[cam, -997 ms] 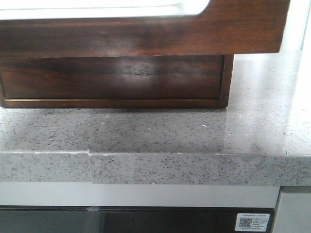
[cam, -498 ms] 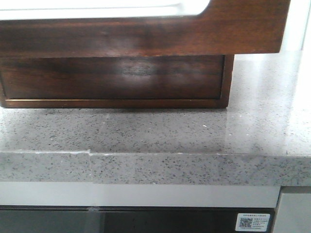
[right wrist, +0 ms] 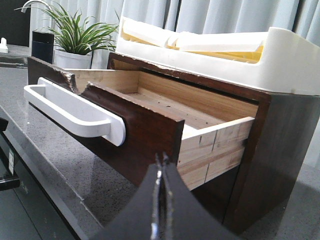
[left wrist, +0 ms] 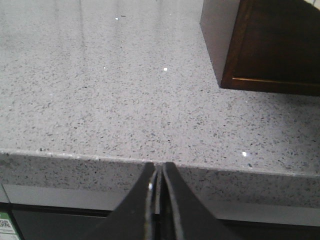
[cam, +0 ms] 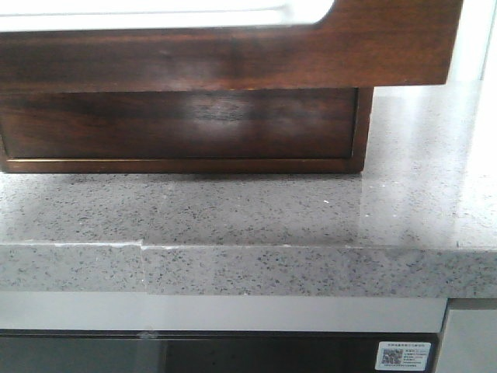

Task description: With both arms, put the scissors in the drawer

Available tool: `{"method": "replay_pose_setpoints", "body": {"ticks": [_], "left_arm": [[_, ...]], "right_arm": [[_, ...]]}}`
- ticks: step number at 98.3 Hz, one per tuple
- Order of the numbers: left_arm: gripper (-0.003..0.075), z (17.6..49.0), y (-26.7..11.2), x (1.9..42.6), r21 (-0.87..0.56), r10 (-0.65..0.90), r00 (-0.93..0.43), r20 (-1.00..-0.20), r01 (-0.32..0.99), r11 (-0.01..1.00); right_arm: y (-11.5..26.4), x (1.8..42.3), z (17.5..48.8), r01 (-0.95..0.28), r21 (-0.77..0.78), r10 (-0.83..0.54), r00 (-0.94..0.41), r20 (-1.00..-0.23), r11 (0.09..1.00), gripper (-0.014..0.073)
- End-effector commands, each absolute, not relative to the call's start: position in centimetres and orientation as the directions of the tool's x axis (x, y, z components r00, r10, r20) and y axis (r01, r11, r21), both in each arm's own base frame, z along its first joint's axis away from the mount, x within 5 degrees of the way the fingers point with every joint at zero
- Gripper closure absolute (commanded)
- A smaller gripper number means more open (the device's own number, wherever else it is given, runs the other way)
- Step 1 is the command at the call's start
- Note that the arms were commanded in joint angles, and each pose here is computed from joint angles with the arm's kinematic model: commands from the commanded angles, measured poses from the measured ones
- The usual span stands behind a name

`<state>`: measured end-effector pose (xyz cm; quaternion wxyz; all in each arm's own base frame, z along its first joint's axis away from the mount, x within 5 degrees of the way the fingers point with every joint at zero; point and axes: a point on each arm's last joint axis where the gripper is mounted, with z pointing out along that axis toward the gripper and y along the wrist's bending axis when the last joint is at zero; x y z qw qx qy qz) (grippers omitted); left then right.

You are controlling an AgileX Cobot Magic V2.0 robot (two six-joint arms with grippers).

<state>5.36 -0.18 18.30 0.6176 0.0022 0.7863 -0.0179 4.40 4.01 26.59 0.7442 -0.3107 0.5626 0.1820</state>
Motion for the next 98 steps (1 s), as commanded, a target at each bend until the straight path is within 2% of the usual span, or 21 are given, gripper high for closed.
{"method": "replay_pose_setpoints", "body": {"ticks": [1,61,66,71,76,98], "left_arm": [[0.0739,17.9,-0.2,5.3,-0.029,-0.023,-0.2,-0.98,0.027,0.999],[0.0739,17.9,-0.2,5.3,-0.029,-0.023,-0.2,-0.98,0.027,0.999],[0.0739,17.9,-0.2,5.3,-0.029,-0.023,-0.2,-0.98,0.027,0.999],[0.0739,17.9,-0.2,5.3,-0.029,-0.023,-0.2,-0.98,0.027,0.999],[0.0739,17.9,-0.2,5.3,-0.029,-0.023,-0.2,-0.98,0.027,0.999],[0.0739,17.9,-0.2,5.3,-0.029,-0.023,-0.2,-0.98,0.027,0.999]], "right_arm": [[3.7,4.4,28.1,-0.587,-0.245,-0.023,0.359,-0.933,0.772,0.0656],[3.8,4.5,27.4,-0.585,-0.245,-0.029,0.352,-0.935,0.773,0.0656],[3.8,4.6,26.8,-0.568,-0.275,-0.056,0.372,-0.926,0.776,0.0656],[3.9,4.7,26.4,-0.506,-0.386,-0.143,0.454,-0.88,0.771,0.0656],[3.8,4.8,26.0,-0.454,-0.429,-0.183,0.49,-0.852,0.781,0.0656],[2.6,5.7,24.5,-0.349,-0.185,-0.065,0.329,-0.942,0.919,0.0656]]}}
